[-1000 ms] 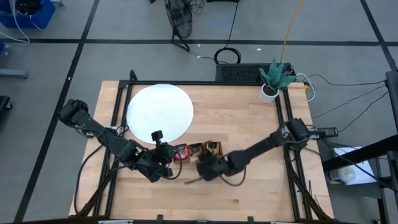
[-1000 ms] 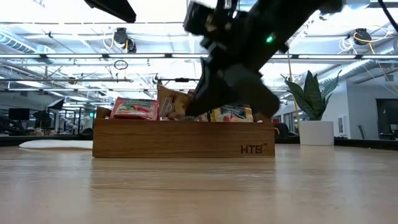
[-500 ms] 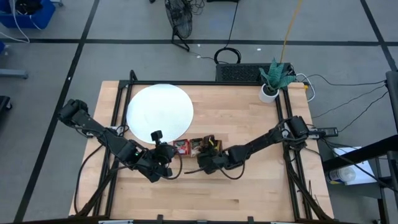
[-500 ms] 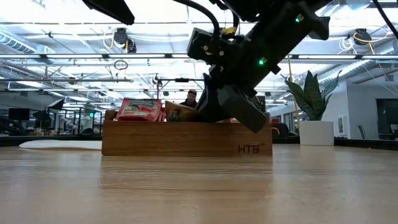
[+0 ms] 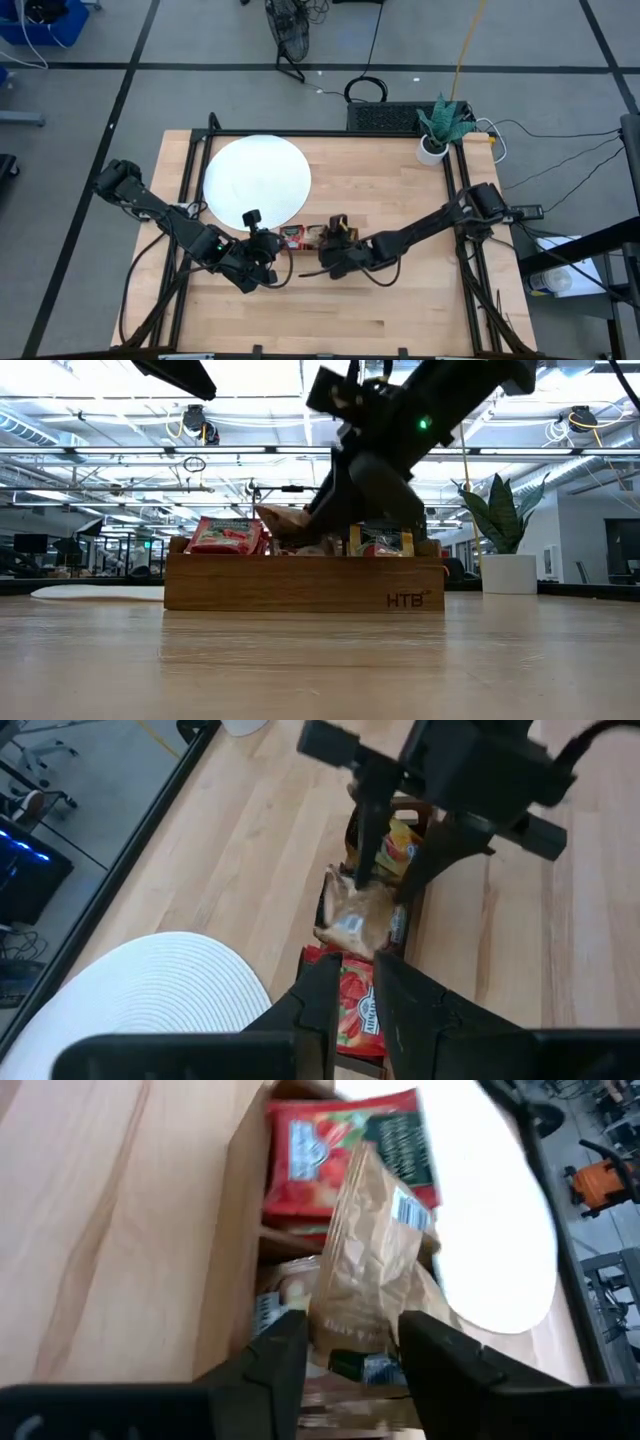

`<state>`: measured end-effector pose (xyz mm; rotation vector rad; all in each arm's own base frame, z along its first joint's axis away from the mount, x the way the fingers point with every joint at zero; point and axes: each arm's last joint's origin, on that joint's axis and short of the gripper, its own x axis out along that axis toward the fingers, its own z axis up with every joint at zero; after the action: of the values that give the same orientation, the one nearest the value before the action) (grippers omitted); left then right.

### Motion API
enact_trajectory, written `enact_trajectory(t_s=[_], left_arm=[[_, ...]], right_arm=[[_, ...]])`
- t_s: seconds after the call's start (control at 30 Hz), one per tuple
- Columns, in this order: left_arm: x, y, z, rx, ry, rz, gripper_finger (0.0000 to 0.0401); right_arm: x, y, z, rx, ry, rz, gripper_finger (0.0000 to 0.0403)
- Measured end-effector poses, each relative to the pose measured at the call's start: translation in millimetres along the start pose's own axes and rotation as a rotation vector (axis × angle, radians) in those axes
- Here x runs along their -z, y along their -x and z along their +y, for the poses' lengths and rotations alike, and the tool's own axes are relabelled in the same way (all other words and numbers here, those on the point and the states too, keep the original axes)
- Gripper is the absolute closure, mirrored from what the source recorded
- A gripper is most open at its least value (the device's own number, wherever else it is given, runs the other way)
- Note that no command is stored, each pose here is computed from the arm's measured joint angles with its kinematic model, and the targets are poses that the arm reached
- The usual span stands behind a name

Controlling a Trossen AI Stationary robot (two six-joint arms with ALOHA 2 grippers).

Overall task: Pick & Place Tea
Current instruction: Put the brown tea bag into the middle section of the wooden organizer, then return to Home Position

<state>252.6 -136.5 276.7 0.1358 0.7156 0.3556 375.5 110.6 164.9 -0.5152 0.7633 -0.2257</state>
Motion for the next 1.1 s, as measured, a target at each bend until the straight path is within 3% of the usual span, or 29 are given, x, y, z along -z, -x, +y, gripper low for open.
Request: enact_trajectory(t_s=[0.7,0.8,0.93,1.03,1.1], left_arm=[[-1.1,0.2,-1.2,0.017,0.008,-0.006,0.0329],[-2.4,10.3,-2.5,0.007,-0.008,-0.059,0.0329],[3.4,45.6,-2.4,-0.05,-0.07,-0.182,0.0329],[24.4,68.3,3.3,-0.095,-0.086,-0.275,0.0329],[48.6,75.7,11.8,-0.095,-0.078,-0.317,0.0329]], right_arm=[[-10.7,18.9,-13.0,0.01,-0.026,-0.047,0.0246],[-18.5,38.3,-23.3,0.006,-0.054,-0.086,0.025],[-24.9,83.9,-47.1,-0.007,-0.136,-0.177,0.0256],[-9.1,117.8,-64.0,-0.009,-0.172,-0.262,0.0259],[15.1,135.7,-73.6,-0.007,-0.178,-0.286,0.0258]])
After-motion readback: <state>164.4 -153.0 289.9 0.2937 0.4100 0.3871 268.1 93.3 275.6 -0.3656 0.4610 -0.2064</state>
